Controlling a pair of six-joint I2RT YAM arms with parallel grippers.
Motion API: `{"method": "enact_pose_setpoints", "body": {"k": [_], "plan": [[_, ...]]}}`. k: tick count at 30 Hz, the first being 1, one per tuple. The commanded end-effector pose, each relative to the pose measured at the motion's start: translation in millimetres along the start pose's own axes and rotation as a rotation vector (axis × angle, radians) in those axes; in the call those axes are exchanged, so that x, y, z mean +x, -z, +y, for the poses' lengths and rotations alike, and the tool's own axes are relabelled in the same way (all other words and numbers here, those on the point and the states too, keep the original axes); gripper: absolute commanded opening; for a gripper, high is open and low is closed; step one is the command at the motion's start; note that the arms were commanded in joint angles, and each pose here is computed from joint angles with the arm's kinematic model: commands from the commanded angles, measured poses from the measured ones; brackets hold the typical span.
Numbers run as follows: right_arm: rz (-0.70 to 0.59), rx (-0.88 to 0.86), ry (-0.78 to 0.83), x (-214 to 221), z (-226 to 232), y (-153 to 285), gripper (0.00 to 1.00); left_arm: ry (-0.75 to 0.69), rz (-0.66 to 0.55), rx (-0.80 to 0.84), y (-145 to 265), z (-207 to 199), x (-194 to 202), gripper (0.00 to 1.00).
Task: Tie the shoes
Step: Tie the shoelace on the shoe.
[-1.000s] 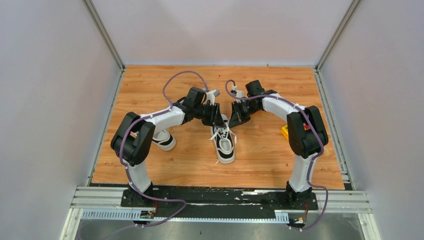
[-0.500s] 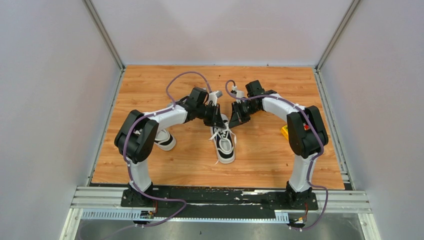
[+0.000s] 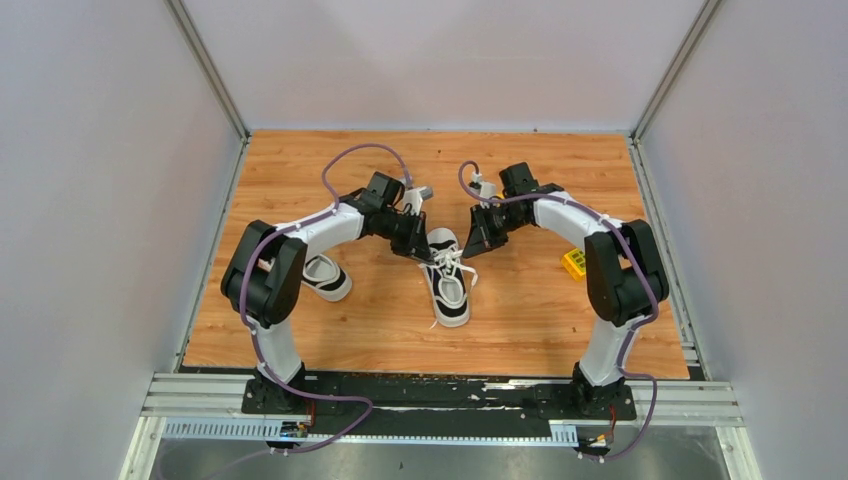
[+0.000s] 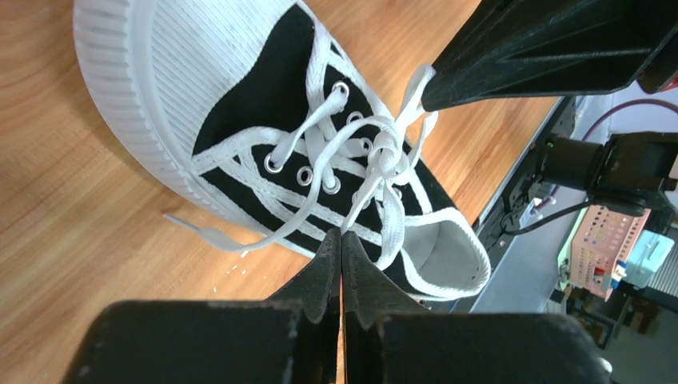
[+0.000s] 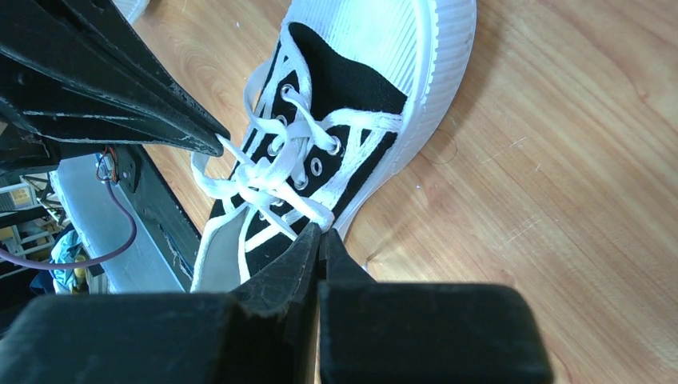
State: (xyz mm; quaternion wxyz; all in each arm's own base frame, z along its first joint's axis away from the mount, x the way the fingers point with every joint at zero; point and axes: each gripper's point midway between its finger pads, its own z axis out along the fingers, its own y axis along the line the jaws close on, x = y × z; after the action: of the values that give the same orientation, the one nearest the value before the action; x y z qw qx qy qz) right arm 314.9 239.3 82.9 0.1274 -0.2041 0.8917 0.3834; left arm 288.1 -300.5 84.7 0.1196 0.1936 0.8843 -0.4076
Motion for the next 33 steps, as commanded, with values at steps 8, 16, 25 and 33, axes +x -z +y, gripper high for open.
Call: {"method": "enact_pose_setpoints", "body": {"k": [8, 16, 25, 33], "plan": [[-0.050, 0.032, 0.045, 4.3, 1.1, 23.1, 0.00, -0.069, 0.043, -0.055, 19.8, 12.8, 21.2, 0.00], [-0.054, 0.055, 0.044, 7.6, -8.5, 27.3, 0.00, -0.090, 0.029, -0.191, 39.2, 48.2, 28.7, 0.00], [-0.057, 0.084, 0.008, 5.5, -29.9, 31.3, 0.00, -0.166, 0.080, -0.341, 52.2, 80.1, 31.7, 0.00], [-0.040, 0.125, -0.032, 15.1, -46.3, 32.6, 0.00, -0.198, 0.113, -0.401, 54.7, 95.9, 40.7, 0.00]]}}
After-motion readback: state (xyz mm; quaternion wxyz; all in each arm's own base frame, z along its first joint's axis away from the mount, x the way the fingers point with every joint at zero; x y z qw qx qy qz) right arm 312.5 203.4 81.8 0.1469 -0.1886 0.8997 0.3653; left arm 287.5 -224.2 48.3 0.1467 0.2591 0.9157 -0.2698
